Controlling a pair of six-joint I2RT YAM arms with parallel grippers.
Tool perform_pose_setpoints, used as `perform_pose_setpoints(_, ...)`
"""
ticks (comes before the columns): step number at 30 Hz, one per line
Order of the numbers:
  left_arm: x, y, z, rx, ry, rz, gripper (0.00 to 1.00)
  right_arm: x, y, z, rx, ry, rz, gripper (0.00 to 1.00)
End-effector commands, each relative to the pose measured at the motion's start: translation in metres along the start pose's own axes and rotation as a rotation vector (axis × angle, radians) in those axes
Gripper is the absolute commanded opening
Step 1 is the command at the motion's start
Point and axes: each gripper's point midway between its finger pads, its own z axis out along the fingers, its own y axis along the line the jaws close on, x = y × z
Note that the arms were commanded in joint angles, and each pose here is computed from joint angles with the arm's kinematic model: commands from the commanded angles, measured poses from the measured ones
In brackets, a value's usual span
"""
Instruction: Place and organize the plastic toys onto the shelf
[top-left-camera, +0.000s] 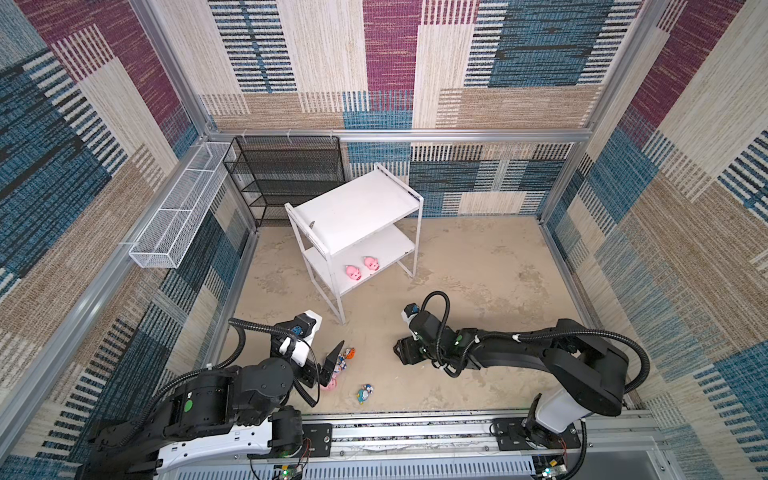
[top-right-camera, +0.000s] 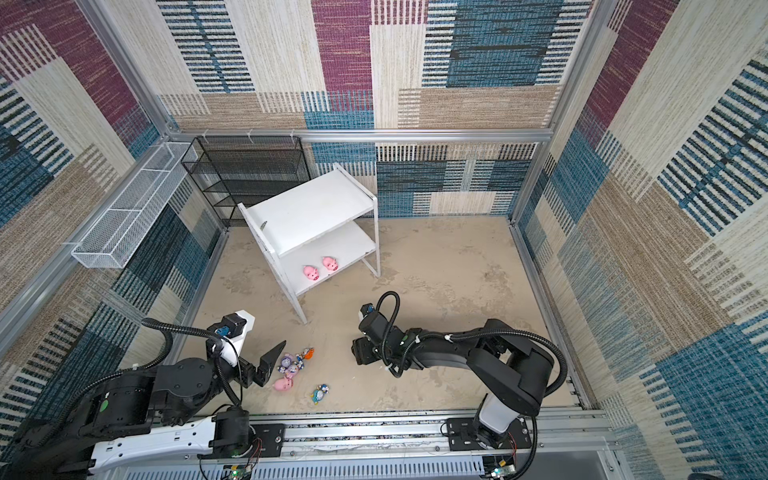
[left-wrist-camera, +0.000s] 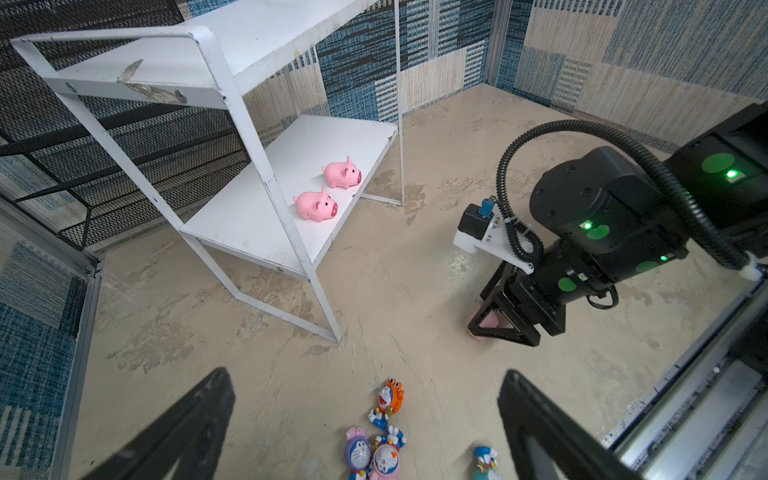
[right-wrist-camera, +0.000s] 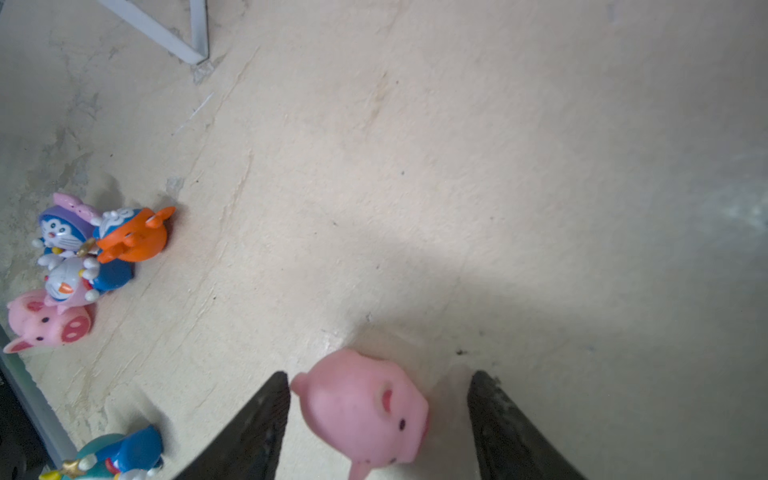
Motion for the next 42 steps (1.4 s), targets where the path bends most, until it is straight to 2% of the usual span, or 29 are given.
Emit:
perform_pose_setpoints(1, -0.005, 0.0, 0.0, -0.002, -0.018, -0.032, 0.99, -0.014, -0.012, -0.006, 0.032, -0.041, -0.009, 0.7)
perform_pose_setpoints(4, -0.005, 0.0, 0.0, -0.002, -0.019, -0.035, 0.99, -0.024, -0.026, -0.007, 0.049, -0.054, -0.015, 0.65)
perform_pose_setpoints(7, -0.006, 0.0, 0.0, -0.002, -0.02, -0.035, 0.99, -0.029, -0.04, -0.004, 0.071, -0.049, -0.035, 0.54)
perform_pose_setpoints(12, -0.005, 0.0, 0.0, -0.001, -0.017, -0.037, 0.99, -0.021, -0.048, 0.005, 0.108, 0.016, -0.113, 0.45)
perform_pose_setpoints(19, -0.004, 0.0, 0.0, -0.001, -0.016, -0.035, 0.99, 0.0, -0.031, 0.002, 0.027, 0.074, -0.189, 0.44)
perform_pose_setpoints(24, -0.005, 0.0, 0.0, -0.001, -0.015, -0.035, 0.99, 0.021, -0.002, 0.001, -0.038, 0.108, -0.275, 0.44)
perform_pose_setpoints(30, -0.004, -0.001, 0.0, 0.001, -0.014, -0.034, 0.99, 0.042, 0.015, -0.001, -0.054, 0.156, -0.29, 0.44)
perform_pose_setpoints(35, -0.004, -0.002, 0.001, 0.002, -0.012, -0.031, 0.99, 0.044, 0.014, -0.014, -0.061, 0.134, -0.29, 0.46)
perform_pose_setpoints(42, -0.001, -0.015, 0.006, 0.038, 0.02, 0.011, 0.99, 0.036, 0.037, -0.023, -0.134, 0.095, -0.354, 0.55)
